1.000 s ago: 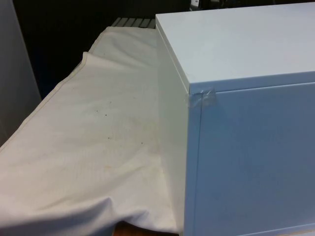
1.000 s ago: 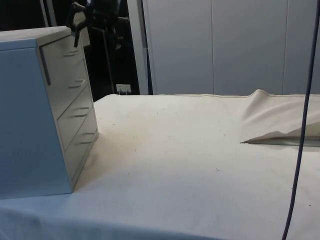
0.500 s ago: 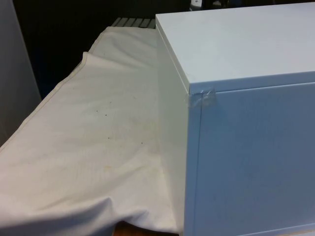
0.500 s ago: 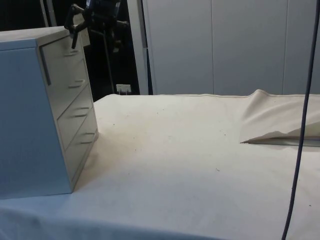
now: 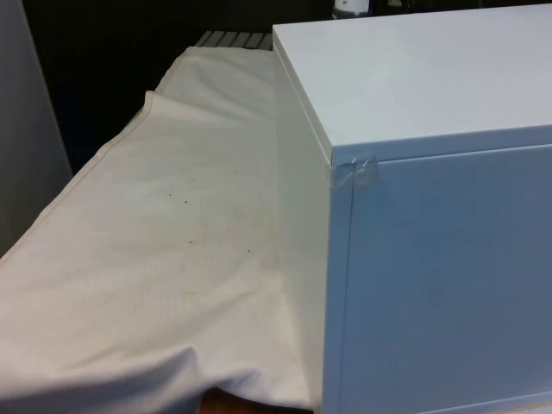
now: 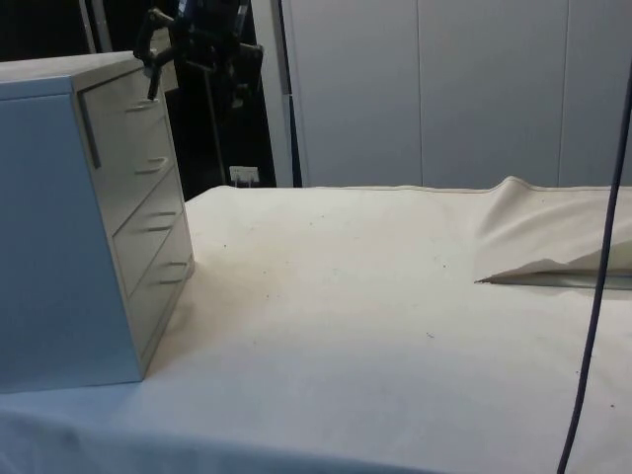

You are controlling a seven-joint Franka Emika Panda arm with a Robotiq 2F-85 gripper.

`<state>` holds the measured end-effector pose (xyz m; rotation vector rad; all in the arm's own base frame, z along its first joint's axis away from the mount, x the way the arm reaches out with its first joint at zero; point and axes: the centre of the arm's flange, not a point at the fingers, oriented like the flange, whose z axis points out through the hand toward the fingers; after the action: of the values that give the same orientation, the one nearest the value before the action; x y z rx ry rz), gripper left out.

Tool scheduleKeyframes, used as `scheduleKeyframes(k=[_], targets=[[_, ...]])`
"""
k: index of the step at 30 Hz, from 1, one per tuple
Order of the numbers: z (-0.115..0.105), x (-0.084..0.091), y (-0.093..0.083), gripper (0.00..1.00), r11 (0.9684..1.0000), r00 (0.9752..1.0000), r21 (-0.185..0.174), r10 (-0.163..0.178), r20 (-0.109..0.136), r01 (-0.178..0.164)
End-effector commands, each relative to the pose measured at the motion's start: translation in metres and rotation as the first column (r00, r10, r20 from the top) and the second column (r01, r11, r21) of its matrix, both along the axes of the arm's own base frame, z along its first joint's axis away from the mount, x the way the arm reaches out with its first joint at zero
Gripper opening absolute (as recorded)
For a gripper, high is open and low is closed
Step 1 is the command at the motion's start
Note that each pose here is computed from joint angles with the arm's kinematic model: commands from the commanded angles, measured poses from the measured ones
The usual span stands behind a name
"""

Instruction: Open the drawer, then close it.

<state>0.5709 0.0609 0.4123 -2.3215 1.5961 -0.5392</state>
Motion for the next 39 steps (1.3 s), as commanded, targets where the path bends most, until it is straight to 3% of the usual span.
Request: scheduleKeyframes(k=[1,4,5,6,11,13,15,20,21,22,23,29,30,31,38,39], targets=[[-0.002,-0.003,-0.001,1.0,0.9998,0.9998,0.007,-0.017,0.01,0.017],[-0.004,-0.004,0.0,1.0,0.9995,0.9996,0.016,-0.028,0.006,0.028],[-0.004,-0.005,0.0,1.0,0.9999,0.9999,0.01,-0.012,-0.008,0.013],[-0.005,-0.004,-0.001,1.0,0.9993,0.9995,0.019,-0.032,0.005,0.032],[-0.009,-0.002,0.0,1.0,0.9975,0.9981,0.036,-0.061,0.007,0.061],[-0.007,-0.003,0.0,1.0,0.9982,0.9987,0.031,-0.05,-0.001,0.05],[-0.01,-0.001,-0.001,1.0,0.9958,0.997,0.051,-0.077,0.01,0.077],[-0.009,-0.001,-0.001,1.0,0.9935,0.9957,0.068,-0.092,0.011,0.091],[-0.008,-0.002,-0.001,1.0,0.9932,0.9956,0.071,-0.093,0.011,0.092],[-0.009,-0.002,-0.001,1.0,0.9947,0.9967,0.063,-0.081,0.001,0.081],[-0.006,-0.004,-0.002,1.0,0.9926,0.9954,0.077,-0.095,0.012,0.093],[0.004,-0.017,-0.005,1.0,0.9911,0.9955,0.096,-0.094,0.013,0.092],[0.002,-0.013,-0.004,1.0,0.9925,0.9962,0.087,-0.086,0.01,0.085],[0.006,-0.018,-0.005,1.0,0.9909,0.9955,0.099,-0.094,0.013,0.092],[0.005,-0.02,-0.011,1.0,0.9887,0.994,0.108,-0.107,0.022,0.104],[0.004,-0.021,-0.011,1.0,0.9907,0.9953,0.098,-0.096,0.011,0.095]])
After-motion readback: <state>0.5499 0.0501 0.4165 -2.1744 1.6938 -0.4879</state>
